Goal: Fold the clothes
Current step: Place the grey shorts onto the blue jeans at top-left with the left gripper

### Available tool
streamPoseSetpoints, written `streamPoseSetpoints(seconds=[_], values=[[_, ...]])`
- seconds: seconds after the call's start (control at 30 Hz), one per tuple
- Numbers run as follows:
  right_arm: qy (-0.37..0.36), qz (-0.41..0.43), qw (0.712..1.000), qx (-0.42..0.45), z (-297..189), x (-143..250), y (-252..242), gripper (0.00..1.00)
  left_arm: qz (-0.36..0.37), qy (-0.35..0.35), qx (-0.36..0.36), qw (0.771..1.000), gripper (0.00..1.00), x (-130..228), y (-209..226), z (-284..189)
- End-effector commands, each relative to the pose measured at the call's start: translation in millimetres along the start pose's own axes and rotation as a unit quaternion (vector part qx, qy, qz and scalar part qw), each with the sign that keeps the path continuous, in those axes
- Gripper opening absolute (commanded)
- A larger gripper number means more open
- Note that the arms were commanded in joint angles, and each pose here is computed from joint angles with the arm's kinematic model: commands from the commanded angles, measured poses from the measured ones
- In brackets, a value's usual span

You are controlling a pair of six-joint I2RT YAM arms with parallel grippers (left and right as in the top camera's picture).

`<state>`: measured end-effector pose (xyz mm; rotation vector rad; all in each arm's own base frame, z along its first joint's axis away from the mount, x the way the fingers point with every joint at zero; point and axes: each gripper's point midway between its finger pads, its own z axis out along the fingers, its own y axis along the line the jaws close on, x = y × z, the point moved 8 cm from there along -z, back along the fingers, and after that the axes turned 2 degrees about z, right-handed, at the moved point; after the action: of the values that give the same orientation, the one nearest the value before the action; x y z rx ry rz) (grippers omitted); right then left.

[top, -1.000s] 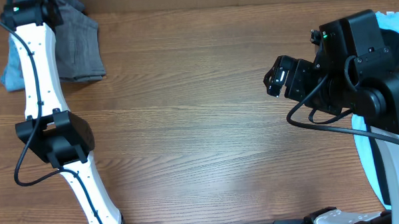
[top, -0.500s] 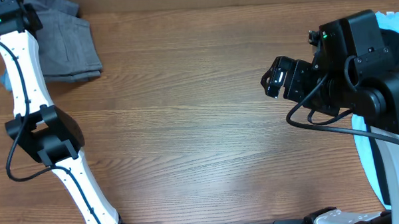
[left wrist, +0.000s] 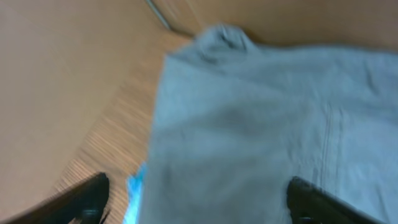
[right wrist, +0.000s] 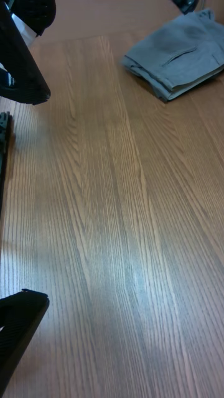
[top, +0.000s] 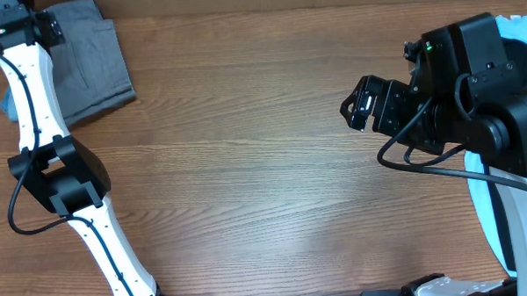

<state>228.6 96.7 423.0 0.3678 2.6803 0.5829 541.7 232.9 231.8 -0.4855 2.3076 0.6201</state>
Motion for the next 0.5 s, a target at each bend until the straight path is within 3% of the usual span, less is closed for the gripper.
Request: streamPoseSetpoints(seconds=[0.0,0.03,0.07,0.1,0.13,0.23,0.27,0.37,0.43,0.47], values=[[0.004,-0.007,1.0,-0.003,1,1,2,1.0,-0.016,0.007,0.048,0.999,0.63,-1,-12,-9],[0.005,-0.009,1.0,-0.004,1,2,3,1.0,-0.019,0.014,0.047,0.999,0.56,1,-13,-9],[0.006,-0.011,1.0,-0.004,2,3,4,1.0,-0.019,0.019,0.046,0.999,0.54,3,-13,-9],[0.008,-0.022,1.0,-0.005,2,4,5,1.0,-0.017,0.024,0.043,0.999,0.62,5,-12,-9],[0.008,-0.026,1.0,-0.005,2,4,5,1.0,-0.017,0.027,0.039,0.999,0.63,6,-10,-9],[0.009,-0.028,1.0,-0.006,2,5,6,1.0,-0.04,0.05,0.028,0.998,0.6,14,5,-4],[0.009,-0.028,1.0,-0.006,2,5,6,1.0,-0.051,0.061,0.023,0.997,0.45,18,13,-2],[0.009,-0.03,0.999,-0.006,2,5,6,1.0,-0.07,0.085,0.016,0.994,0.16,29,31,8],[0.009,-0.034,0.999,-0.006,2,5,6,1.0,-0.076,0.093,0.025,0.992,0.04,34,37,12],[0.009,-0.037,0.999,-0.006,2,5,6,1.0,-0.079,0.098,0.028,0.992,0.04,37,40,15]])
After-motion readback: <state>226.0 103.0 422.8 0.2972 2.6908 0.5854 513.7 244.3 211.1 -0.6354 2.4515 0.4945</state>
